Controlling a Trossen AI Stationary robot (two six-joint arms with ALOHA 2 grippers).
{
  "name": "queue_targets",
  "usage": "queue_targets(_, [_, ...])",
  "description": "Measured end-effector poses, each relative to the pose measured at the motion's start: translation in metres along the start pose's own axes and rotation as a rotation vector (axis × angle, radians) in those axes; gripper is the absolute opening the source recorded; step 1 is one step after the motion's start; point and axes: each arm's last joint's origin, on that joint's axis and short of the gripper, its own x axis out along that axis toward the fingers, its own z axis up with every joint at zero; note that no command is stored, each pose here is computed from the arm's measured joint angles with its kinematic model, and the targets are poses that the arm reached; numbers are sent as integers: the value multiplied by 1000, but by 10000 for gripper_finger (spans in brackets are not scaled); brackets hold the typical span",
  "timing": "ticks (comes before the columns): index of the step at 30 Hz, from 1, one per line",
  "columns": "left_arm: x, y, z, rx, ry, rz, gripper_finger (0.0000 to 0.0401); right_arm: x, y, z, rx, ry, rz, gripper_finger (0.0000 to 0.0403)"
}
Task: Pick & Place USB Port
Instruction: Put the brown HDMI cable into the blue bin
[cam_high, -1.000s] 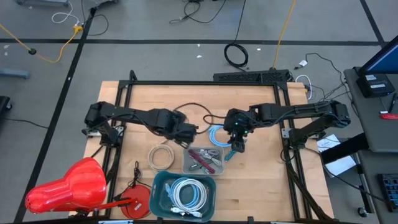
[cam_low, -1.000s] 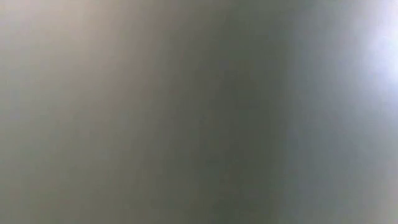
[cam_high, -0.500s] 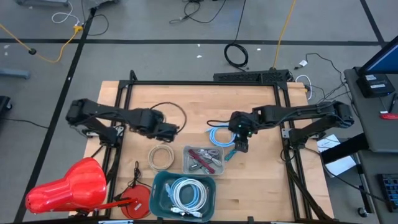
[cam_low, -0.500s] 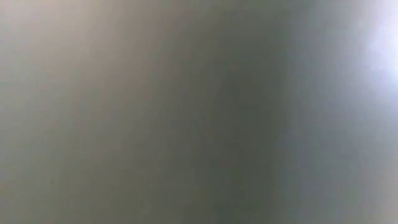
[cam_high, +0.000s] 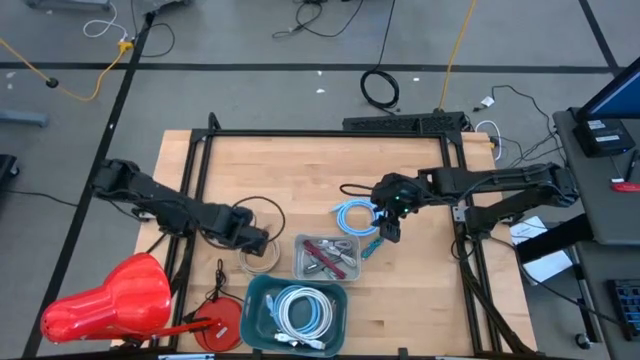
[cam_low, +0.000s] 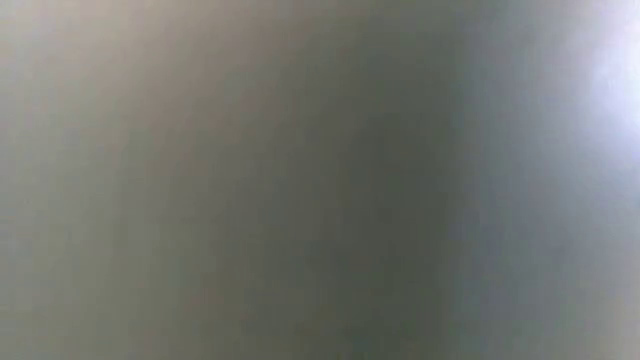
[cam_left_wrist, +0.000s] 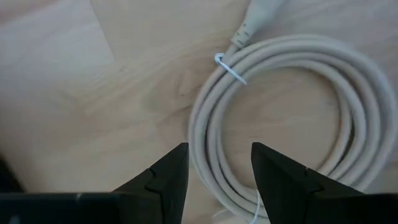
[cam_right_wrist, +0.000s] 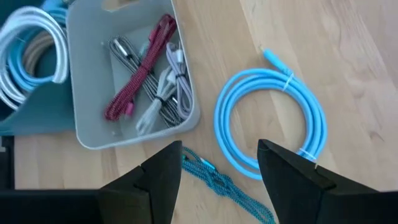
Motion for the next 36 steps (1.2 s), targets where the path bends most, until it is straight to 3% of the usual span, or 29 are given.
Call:
queue_targets(9, [29, 14, -1, -31, 1, 9, 179, 0, 1, 2, 2, -15, 9, 201])
queue_targets(13, [44, 15, 1, -49, 16, -67, 176, 0, 1, 2, 2, -15, 9, 201])
queue_targets(16, [50, 19, 4, -74, 37, -89, 147, 0, 1, 2, 2, -15, 9, 201])
queue_targets(19, [49, 19, 8, -109, 51, -73, 79, 0, 1, 2, 2, -15, 9, 201])
queue_targets(21, [41, 16, 11, -109, 45, -87, 33, 0, 1, 2, 2, -15, 9, 201])
queue_targets(24, [25, 15, 17, -112, -11, -69, 32, 0, 1, 2, 2, -15, 9, 201])
queue_targets(27, [0, 12, 25, -116, -58, -124, 32, 0, 1, 2, 2, -15, 9, 201])
queue_targets(31, [-43, 1, 33, -88, -116, -298, 32, 0, 1, 2, 2, -15, 9, 201])
queue_targets(36, [-95, -31, 24, 113, -114, -579, 32, 0, 1, 2, 2, -15, 8, 201])
